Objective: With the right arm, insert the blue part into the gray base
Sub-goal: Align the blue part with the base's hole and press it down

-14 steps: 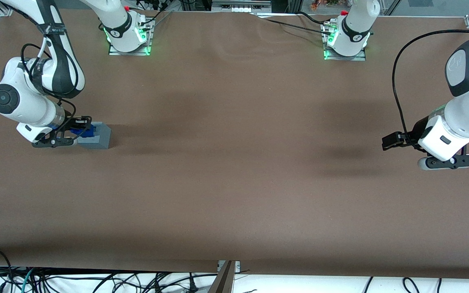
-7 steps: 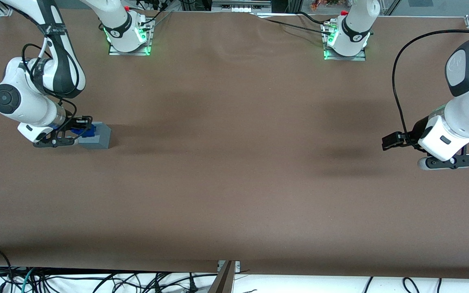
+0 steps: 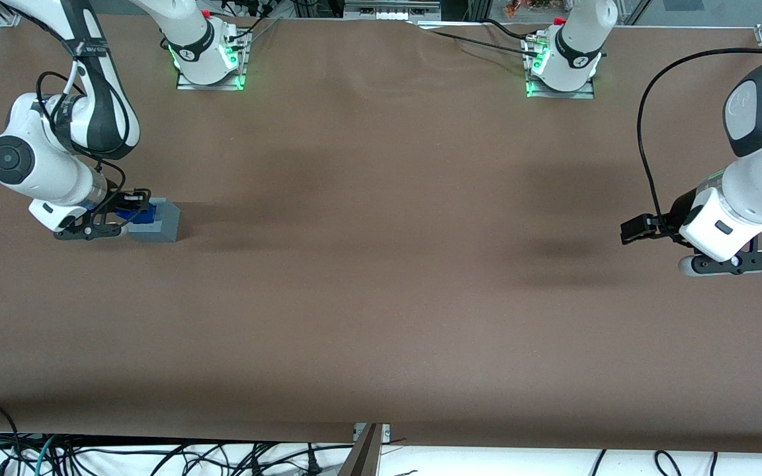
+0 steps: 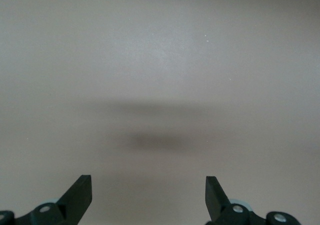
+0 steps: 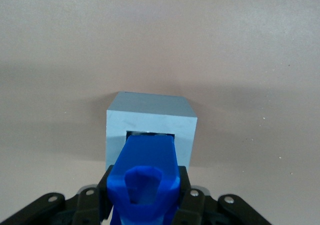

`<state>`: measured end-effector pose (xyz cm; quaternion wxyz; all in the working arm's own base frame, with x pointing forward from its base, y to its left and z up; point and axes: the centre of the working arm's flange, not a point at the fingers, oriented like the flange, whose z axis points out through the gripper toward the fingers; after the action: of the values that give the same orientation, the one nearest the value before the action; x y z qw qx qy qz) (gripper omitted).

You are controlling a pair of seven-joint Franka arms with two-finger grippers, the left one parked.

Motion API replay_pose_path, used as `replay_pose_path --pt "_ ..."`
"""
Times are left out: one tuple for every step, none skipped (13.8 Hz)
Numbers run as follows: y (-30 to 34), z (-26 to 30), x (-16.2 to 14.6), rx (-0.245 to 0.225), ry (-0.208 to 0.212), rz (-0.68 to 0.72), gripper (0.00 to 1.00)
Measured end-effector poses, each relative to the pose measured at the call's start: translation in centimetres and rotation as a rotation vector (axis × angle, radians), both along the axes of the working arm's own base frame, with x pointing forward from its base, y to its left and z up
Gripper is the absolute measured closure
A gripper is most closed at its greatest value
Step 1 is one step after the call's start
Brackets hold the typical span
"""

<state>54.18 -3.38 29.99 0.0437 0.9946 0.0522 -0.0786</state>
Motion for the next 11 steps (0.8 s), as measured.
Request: replay_pose_path --pt "0.02 0.0 0.01 0.0 -0.001 0.0 0.49" --pt "0.04 -0.01 0.0 0.0 -0.001 0.001 0.49" --pt "0.04 -0.03 -0.01 0.0 0.0 0.001 0.49" --pt "0.05 -0.04 -0.02 0.0 0.0 0.001 0.49" --pt "0.06 -0.04 -0.02 0.0 0.0 0.001 0.49" --pt "0.07 -0.06 -0.02 0.0 0.0 0.001 0.49" --pt "0.09 -0.12 -0.03 0.0 0.001 0.002 0.49" --pt "0.1 -0.2 -0.05 0.0 0.001 0.002 0.49" --pt "0.11 -0.29 -0.07 0.0 0.002 0.002 0.49" --pt "0.12 -0.33 -0.08 0.0 0.0 0.002 0.49" --pt "0.12 -0.34 -0.08 0.0 0.0 0.003 0.49"
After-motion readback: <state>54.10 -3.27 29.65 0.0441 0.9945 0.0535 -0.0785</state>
